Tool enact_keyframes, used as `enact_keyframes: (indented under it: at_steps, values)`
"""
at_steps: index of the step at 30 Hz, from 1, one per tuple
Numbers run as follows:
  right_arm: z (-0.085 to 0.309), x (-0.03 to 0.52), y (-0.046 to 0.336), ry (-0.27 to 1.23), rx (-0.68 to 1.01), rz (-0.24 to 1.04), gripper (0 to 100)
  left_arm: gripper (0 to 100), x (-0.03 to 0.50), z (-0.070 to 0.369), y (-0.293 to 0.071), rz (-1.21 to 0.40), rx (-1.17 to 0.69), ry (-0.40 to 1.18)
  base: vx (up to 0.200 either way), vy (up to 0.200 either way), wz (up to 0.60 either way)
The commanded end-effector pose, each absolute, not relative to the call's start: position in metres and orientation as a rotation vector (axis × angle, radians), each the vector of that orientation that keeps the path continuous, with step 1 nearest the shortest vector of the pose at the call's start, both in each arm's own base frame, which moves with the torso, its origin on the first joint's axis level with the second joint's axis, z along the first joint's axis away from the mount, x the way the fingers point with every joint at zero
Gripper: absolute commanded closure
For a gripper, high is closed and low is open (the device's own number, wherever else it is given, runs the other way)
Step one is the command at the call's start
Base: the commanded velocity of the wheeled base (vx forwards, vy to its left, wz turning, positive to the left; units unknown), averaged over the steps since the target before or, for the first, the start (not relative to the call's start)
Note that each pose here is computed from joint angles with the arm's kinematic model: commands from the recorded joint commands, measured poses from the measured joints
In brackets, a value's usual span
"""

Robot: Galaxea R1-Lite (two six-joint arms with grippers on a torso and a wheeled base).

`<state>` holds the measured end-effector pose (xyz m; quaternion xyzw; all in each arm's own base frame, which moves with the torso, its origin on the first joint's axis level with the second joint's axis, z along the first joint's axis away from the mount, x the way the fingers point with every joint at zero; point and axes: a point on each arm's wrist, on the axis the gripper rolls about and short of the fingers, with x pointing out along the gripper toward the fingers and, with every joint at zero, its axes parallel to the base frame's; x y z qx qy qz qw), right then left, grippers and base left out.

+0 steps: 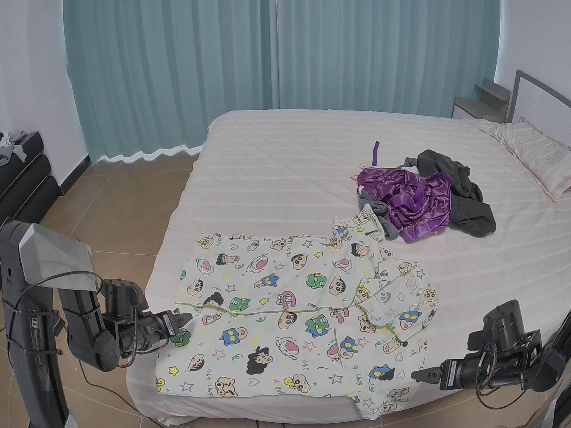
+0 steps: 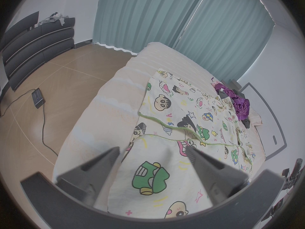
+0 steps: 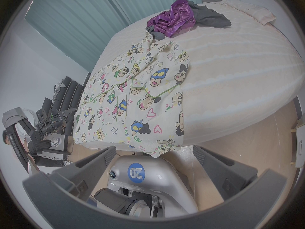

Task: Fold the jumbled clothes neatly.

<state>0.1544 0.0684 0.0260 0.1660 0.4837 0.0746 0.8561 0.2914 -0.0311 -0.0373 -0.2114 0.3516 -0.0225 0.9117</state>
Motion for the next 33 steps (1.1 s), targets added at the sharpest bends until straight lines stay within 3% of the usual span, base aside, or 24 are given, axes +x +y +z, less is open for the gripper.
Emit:
enact_keyframes:
  at_steps: [1, 33]
  values:
    - [0.025, 0.154, 0.068, 1.020, 0.348, 0.157, 0, 100, 0.292, -0.041, -0.030, -0.041, -0.437, 0.733, 0.000, 0.000, 0.00]
    - [0.027, 0.155, 0.068, 1.012, 0.351, 0.155, 0, 100, 0.313, -0.027, -0.007, 0.025, -0.472, 0.613, 0.000, 0.000, 0.00]
